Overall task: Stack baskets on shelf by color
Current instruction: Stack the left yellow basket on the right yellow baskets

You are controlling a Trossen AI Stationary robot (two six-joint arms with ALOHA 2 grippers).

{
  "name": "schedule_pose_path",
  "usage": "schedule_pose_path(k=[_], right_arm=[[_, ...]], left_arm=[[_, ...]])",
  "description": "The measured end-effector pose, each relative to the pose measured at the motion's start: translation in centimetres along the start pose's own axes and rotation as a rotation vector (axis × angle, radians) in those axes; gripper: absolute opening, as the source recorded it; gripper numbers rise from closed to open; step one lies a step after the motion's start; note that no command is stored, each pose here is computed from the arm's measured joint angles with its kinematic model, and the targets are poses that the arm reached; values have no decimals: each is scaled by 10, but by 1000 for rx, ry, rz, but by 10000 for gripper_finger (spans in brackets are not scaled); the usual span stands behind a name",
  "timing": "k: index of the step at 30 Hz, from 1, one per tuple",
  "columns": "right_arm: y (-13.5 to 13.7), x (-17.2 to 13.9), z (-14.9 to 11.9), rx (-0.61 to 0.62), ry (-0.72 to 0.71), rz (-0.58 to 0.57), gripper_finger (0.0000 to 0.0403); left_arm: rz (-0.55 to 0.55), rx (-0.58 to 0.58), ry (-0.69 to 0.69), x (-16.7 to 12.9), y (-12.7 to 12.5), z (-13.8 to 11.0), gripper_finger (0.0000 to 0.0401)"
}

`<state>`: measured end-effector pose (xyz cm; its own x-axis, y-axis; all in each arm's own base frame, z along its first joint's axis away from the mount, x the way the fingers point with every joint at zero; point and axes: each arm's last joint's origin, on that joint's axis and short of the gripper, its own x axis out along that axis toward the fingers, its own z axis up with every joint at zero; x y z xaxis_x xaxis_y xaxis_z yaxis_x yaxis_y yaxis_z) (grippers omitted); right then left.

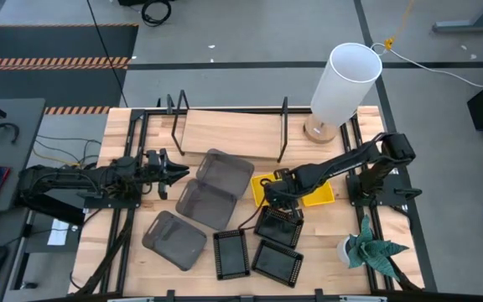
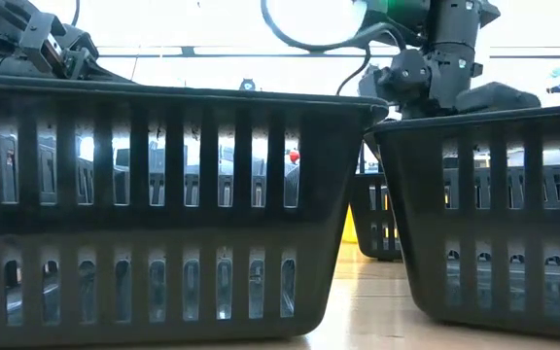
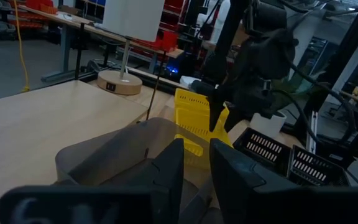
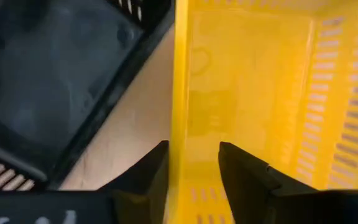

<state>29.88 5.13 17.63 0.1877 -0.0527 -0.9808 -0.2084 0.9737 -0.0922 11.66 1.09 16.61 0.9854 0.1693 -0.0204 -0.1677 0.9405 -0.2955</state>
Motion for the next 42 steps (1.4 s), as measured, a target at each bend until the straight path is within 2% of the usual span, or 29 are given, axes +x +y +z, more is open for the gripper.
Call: schedule_pose_path(k=[9,14,18,23,28,34,42], right_arm=[[2,-1,1,2,27,5,14],[-1,-36,11,46,94,-45,24],[0,-68,21,80,105,-50,11],[-3,-96,28,240,90,-58,16],[1,-105,18,337,115,-67,11],[9,-114,-16,526,59,-108,10],[16,-107,-71,947,71,-113,11]], left_arm=[[0,0,0,0,0,0,91],[0,-1,0,0,0,0,91],[0,0,0,0,0,0,91],[0,0,0,0,0,0,86],[0,0,0,0,0,0,87],[0,0,0,0,0,0,90],[0,-1,0,0,0,0,83]])
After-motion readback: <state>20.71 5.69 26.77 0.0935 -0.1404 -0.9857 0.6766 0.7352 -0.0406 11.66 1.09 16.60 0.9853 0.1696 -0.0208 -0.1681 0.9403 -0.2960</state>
